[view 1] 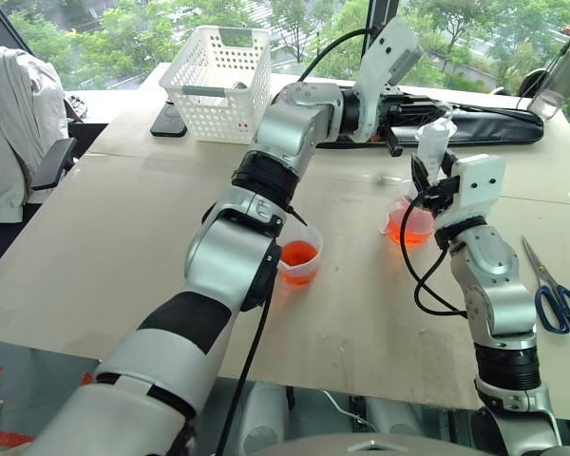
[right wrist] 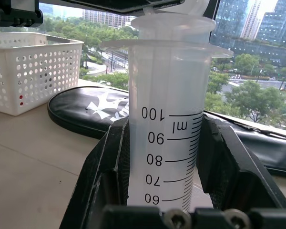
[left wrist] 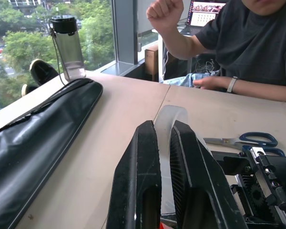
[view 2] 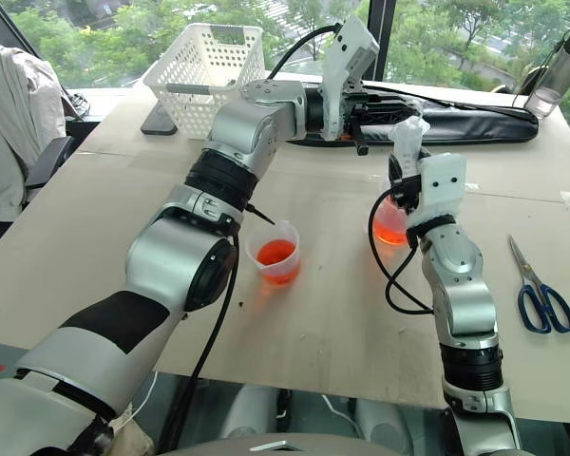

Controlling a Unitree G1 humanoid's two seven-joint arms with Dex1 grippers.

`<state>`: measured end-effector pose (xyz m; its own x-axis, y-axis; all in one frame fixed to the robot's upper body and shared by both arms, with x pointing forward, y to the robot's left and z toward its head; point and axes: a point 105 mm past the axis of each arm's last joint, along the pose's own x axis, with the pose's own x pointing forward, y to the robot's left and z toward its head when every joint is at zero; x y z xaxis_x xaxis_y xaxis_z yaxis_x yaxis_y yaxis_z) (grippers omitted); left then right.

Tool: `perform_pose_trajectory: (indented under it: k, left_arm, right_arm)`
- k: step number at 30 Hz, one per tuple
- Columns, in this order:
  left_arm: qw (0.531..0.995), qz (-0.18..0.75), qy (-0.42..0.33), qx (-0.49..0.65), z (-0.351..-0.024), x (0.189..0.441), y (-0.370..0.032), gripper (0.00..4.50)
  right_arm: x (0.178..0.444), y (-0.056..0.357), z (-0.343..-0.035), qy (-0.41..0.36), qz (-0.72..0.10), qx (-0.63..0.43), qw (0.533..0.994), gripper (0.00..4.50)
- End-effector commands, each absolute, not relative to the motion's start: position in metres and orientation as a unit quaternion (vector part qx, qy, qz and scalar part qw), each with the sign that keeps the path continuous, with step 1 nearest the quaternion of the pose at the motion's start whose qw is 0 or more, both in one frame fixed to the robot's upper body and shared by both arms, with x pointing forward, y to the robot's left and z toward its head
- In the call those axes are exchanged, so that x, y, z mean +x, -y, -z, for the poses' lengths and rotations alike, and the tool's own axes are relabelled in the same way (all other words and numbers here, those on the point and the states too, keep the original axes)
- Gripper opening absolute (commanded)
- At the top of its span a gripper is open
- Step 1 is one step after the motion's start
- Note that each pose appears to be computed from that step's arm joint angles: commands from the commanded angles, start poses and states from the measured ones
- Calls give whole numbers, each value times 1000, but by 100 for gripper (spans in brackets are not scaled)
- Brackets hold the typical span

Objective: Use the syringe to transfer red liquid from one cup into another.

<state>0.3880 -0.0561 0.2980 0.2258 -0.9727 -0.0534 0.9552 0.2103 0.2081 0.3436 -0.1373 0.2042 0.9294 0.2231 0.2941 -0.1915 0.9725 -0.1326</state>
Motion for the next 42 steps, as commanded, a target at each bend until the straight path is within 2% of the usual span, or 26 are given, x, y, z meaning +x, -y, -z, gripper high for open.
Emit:
perform_pose_trajectory:
  k: [1, 42]
  left_arm:
    - [764, 624, 128, 107, -345, 374, 61, 0]
    - [766, 623, 121, 101, -339, 377, 57, 0]
  right_arm:
    - [339, 130, -198, 142, -125, -52, 981, 151]
    - [338, 132, -199, 144, -117, -43, 982, 151]
